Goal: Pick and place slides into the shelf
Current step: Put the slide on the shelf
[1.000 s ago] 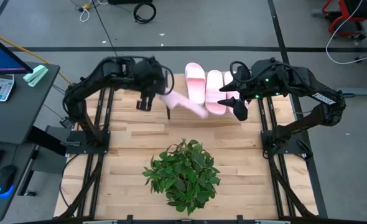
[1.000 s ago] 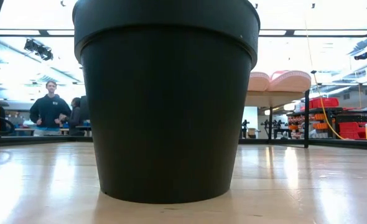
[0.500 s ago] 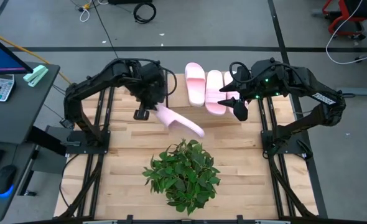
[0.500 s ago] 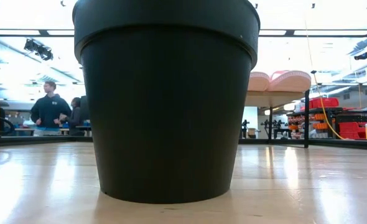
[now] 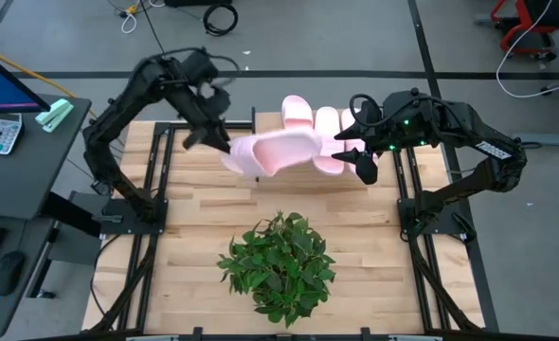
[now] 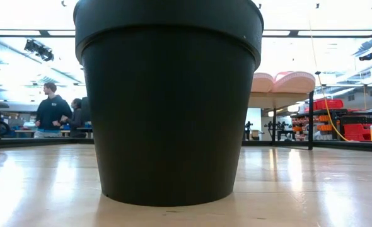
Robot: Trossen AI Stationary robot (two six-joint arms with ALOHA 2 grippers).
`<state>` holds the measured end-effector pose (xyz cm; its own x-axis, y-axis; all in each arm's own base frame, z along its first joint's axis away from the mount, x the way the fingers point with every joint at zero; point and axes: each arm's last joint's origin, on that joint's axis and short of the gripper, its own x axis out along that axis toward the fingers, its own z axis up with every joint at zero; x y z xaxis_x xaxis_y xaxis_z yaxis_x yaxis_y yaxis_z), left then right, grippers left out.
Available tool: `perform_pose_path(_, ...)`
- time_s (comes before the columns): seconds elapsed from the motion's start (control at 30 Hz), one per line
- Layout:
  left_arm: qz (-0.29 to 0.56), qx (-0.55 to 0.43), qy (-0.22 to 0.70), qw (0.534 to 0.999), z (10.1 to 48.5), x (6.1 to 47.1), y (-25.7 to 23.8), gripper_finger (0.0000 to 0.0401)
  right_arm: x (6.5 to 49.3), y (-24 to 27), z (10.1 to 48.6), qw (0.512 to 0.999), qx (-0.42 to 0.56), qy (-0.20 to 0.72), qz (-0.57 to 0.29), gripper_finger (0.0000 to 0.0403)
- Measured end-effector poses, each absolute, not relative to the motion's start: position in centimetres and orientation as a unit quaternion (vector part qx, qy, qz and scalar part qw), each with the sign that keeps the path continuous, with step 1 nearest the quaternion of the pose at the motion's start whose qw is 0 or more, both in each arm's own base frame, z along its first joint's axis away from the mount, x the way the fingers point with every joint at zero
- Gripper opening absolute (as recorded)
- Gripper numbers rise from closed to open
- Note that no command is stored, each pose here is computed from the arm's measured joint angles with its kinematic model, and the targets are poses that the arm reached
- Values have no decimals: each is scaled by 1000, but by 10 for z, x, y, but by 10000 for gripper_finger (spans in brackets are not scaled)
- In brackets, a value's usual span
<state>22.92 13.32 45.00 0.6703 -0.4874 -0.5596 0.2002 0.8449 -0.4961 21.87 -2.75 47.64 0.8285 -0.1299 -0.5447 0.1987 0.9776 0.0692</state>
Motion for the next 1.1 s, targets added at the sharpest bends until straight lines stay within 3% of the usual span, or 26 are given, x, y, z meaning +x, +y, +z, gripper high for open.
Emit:
perform_pose_path(0.13,-238,-220,306,895,453,224,141,49,219,-27,476,954,62,280,-86,245)
perform_pose_path(0.57,-143,-215,354,899,447,216,158,49,219,-26,477,952,117,271,-78,245)
perform_pose_path(0.93,-124,-202,376,896,446,220,154,49,230,-34,503,980,133,129,-74,245)
perform_pose_path(1.1,-136,-197,378,894,446,223,148,49,233,-41,502,980,132,127,-82,245)
